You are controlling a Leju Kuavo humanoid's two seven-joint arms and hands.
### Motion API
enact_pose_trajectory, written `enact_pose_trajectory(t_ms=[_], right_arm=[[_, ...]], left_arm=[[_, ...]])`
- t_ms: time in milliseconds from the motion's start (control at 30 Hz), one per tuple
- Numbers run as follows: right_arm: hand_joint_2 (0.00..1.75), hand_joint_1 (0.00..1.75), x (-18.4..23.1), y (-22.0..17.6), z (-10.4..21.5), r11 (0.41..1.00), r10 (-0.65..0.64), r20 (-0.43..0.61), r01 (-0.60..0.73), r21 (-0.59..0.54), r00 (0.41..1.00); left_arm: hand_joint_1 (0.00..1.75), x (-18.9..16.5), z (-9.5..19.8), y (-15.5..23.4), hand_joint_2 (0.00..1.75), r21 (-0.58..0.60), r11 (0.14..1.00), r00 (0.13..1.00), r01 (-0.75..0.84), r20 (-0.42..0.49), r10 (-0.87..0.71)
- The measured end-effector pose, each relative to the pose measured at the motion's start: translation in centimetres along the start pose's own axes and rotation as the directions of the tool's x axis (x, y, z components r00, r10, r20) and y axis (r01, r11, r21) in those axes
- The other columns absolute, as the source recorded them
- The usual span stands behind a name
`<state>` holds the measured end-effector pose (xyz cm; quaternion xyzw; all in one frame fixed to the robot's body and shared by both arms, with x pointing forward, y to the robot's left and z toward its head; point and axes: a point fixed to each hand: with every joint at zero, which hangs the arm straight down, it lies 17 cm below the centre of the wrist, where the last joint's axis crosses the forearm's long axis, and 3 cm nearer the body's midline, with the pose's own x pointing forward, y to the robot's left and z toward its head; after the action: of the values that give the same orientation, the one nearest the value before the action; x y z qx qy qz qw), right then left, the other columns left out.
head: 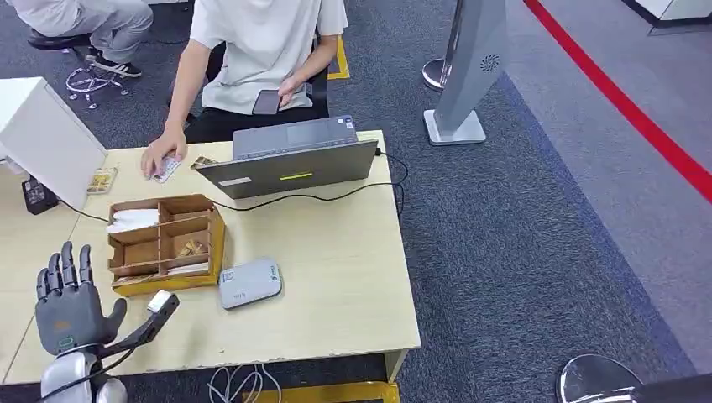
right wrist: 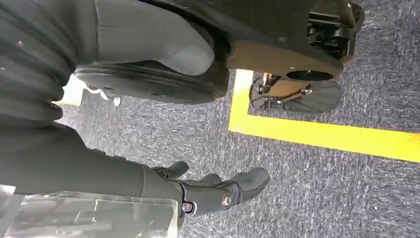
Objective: Pass the card to the sensor for recognition and then transmit it.
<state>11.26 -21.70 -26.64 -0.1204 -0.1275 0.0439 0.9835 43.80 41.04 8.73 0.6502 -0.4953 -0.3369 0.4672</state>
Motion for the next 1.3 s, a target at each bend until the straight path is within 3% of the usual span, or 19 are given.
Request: enact_pose_trajectory(t_ms=[533, 967, 1000, 1300], right_arm=[[1.75, 0.0, 0.1, 0.1, 0.0, 1.0, 0.017, 0.008, -0.017, 0.004, 1.0], [1.75, 0.0, 0.2, 0.1, 0.0, 0.999, 0.031, 0.013, -0.031, 0.006, 0.999], [1.75, 0.0, 0.2, 0.1, 0.0, 0.999, 0.031, 0.013, -0.031, 0.006, 0.999], [1.75, 0.0, 0.2, 0.1, 0.0, 1.0, 0.03, 0.013, -0.031, 0.006, 0.999]], left_arm=[[0.0, 2.9, -1.4, -0.1, 1.75, -0.001, 1.0, 1.0, -0.014, 0.027, 0.014], [0.0, 2.9, -0.8, -2.0, 1.75, -0.054, 0.999, 1.0, -0.005, 0.028, 0.007], [1.75, 2.9, -0.8, -2.1, 1.75, -0.057, 0.998, 1.0, -0.005, 0.028, 0.007], [1.75, 4.2, -0.4, -2.8, 1.75, -0.077, 0.997, 0.995, -0.007, 0.097, 0.014]])
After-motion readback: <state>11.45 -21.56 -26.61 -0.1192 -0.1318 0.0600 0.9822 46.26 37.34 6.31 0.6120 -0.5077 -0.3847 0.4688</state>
